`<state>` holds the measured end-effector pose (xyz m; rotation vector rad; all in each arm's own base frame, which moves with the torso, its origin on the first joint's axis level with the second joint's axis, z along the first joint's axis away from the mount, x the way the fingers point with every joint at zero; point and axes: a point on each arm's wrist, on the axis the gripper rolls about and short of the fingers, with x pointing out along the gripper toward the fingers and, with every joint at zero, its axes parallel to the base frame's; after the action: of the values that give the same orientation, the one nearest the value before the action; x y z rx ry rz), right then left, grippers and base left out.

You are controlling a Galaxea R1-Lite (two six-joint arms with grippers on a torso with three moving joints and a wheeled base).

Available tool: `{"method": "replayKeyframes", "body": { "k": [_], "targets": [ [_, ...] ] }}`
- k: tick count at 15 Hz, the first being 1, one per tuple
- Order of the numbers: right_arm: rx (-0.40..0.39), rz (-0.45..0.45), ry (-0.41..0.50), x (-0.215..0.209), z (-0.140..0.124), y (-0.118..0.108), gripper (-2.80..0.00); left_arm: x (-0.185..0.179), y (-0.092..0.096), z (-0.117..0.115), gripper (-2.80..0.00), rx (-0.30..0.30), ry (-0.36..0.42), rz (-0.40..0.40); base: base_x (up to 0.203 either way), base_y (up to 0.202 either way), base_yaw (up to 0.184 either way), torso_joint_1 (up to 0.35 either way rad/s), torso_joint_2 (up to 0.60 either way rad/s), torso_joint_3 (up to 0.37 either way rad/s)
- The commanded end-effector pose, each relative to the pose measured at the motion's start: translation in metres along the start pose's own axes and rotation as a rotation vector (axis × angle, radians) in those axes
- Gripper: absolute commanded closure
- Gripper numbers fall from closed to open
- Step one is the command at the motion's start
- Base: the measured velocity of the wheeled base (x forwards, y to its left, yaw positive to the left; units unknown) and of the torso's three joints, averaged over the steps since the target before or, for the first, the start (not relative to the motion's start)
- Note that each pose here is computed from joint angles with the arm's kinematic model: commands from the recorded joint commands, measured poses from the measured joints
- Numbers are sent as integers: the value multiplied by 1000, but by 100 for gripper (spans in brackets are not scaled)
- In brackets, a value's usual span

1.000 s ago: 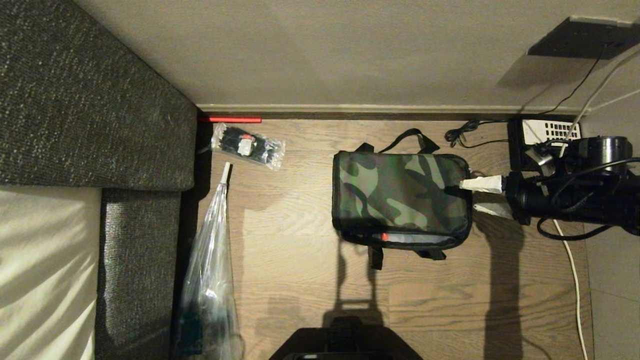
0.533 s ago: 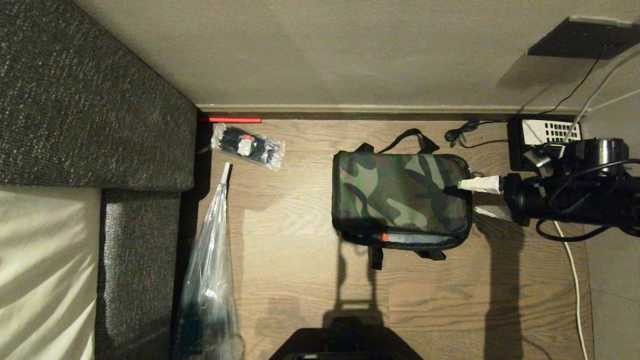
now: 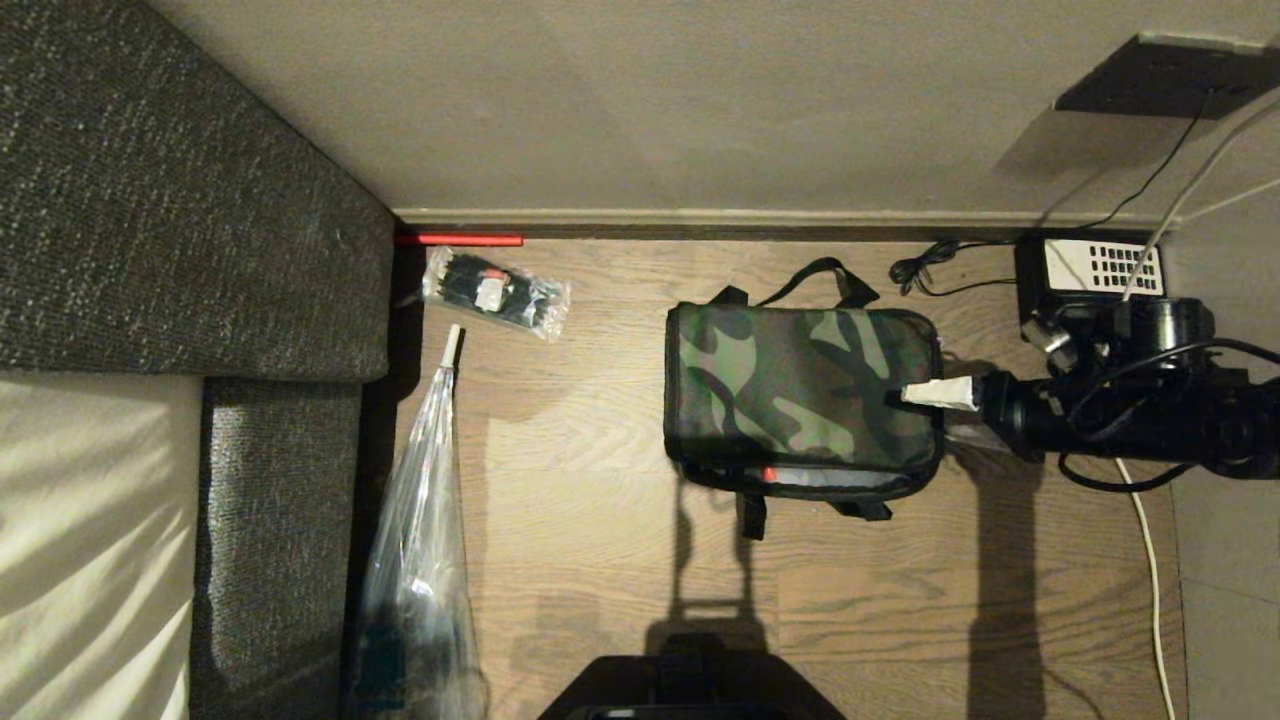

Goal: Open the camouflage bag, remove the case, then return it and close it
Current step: Open the top of the storage box

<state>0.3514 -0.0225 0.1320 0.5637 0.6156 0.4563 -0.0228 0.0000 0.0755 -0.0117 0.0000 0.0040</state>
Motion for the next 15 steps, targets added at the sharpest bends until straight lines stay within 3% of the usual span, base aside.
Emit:
{"method": "replayKeyframes", "body": {
  "k": [1, 15],
  "targets": [
    [11, 6, 19, 8, -2, -3, -280, 0, 0, 0, 0, -1, 0, 1, 0, 0, 0, 0, 0, 0],
    [122, 59, 80, 26, -14, 21, -280, 0, 0, 0, 0, -1, 0, 1, 0, 0, 0, 0, 0, 0]
  ]
}}
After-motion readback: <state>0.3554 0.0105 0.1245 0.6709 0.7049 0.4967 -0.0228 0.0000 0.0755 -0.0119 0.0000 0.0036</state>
